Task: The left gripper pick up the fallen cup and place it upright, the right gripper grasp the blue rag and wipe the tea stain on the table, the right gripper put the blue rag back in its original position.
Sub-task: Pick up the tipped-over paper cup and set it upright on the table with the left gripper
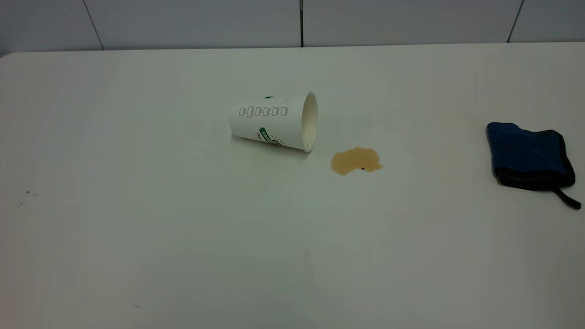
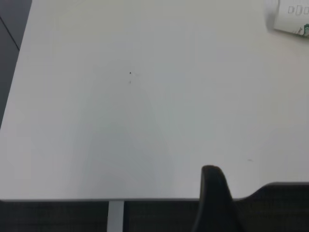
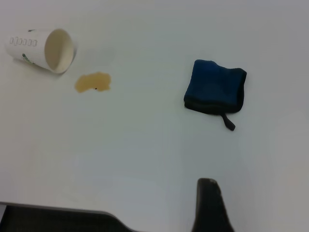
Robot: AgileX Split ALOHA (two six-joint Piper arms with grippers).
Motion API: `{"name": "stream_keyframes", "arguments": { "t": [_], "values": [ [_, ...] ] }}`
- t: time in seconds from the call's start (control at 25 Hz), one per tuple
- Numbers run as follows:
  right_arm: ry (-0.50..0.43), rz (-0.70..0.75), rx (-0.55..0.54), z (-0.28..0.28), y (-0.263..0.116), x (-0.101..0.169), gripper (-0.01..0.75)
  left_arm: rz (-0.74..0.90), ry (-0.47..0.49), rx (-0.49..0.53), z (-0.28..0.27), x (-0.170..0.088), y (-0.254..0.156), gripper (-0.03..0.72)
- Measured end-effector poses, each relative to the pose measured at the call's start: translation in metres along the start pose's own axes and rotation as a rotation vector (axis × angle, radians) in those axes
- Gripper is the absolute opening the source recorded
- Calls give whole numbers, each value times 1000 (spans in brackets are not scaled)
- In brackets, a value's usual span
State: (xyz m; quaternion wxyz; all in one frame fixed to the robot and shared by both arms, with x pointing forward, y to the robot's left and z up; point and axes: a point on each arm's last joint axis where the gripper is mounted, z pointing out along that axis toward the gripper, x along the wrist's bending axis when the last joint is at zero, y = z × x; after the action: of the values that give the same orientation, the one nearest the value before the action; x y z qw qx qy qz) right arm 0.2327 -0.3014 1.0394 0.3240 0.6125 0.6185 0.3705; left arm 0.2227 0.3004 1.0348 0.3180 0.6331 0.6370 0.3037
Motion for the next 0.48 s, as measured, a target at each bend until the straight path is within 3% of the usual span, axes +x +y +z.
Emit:
{"name": "stream_keyframes", "arguments": {
  "t": [0.12, 0.28, 0.48],
  "values": [
    [0, 0, 0, 0, 0, 0, 533, -22, -46, -35, -8, -4, 9, 497],
    [0, 0, 0, 0, 0, 0, 533, -7, -78, 6, -4, -8, 34, 504],
    [0, 0, 0, 0, 0, 0, 533, 103, -159, 37, 23, -15, 83, 586]
  ]
}}
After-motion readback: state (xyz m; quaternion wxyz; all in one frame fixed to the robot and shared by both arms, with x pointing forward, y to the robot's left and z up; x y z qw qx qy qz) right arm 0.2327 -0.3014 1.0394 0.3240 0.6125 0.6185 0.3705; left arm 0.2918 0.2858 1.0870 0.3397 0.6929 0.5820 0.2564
